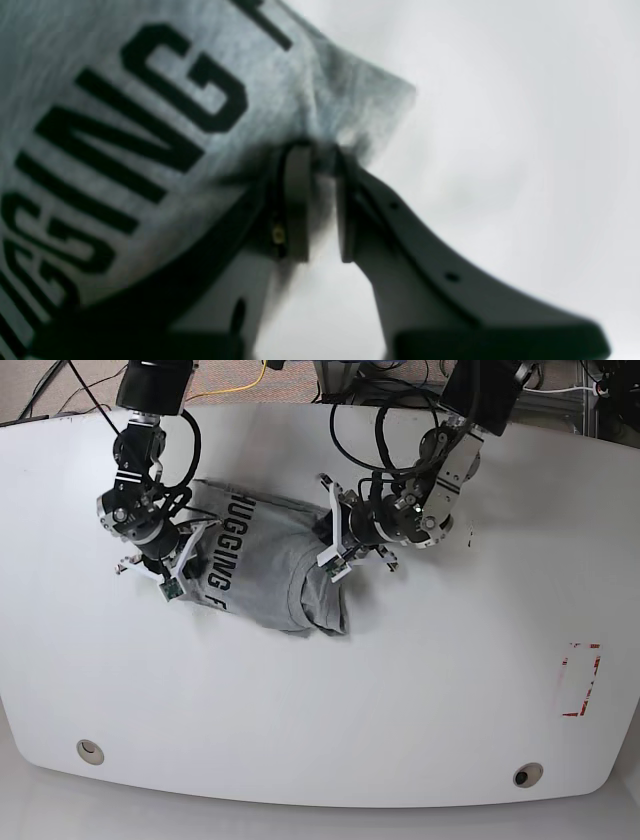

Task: Layout the t-shirt on the table in an organized manner, then fold the t-shirt properly
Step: 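Grasp the folded shirt's edges with both grippers, then rotate the folded shirt with both grippers to straighten it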

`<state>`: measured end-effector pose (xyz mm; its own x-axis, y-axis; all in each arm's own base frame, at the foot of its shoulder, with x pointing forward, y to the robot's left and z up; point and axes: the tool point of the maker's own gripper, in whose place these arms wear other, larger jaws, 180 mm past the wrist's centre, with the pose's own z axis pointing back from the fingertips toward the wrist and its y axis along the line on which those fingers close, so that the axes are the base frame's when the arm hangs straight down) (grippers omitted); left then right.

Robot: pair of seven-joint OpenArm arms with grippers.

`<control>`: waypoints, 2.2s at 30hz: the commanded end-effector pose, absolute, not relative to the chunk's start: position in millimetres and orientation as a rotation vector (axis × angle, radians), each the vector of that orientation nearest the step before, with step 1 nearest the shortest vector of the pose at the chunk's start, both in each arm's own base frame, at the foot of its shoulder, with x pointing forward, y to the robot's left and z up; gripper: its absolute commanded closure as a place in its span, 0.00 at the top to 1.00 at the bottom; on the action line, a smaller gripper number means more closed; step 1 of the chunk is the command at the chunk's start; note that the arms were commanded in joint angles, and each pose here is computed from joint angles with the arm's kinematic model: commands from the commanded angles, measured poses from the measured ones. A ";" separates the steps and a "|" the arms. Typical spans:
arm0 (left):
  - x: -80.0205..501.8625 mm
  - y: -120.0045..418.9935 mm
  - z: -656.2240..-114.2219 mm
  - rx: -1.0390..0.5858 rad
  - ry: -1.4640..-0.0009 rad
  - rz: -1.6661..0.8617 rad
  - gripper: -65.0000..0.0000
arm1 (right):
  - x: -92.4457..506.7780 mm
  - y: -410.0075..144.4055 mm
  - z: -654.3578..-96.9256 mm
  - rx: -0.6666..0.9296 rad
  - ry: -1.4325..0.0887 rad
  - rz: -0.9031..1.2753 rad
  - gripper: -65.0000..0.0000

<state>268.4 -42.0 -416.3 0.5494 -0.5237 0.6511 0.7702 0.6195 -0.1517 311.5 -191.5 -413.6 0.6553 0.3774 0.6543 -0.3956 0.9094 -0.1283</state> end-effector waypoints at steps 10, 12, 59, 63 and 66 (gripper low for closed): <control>339.4 -11.3 -376.3 -0.323 -0.693 -1.031 0.15 | 251.1 -160.6 -416.7 0.060 -0.710 0.391 0.12; 349.6 -11.0 -364.5 -0.310 -0.720 -1.057 0.15 | 246.1 -157.4 -414.5 0.064 -0.715 0.380 0.12; 312.9 50.5 -421.9 -0.288 -0.668 -0.657 0.15 | 263.8 -143.6 -421.9 0.108 -0.700 0.354 0.12; 332.2 79.2 -410.2 -0.226 -0.699 -0.641 0.15 | 256.1 -138.0 -426.8 0.123 -0.684 0.349 0.12; 337.7 97.0 -406.4 -0.192 -0.703 -0.631 0.15 | 252.7 -127.8 -428.2 0.146 -0.683 0.334 0.12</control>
<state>325.6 81.2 -417.0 0.6005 -0.4614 0.6531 0.6133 0.7898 -0.0058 260.7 -135.5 -424.5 0.7071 0.2505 0.6612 -0.3411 0.9400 0.0086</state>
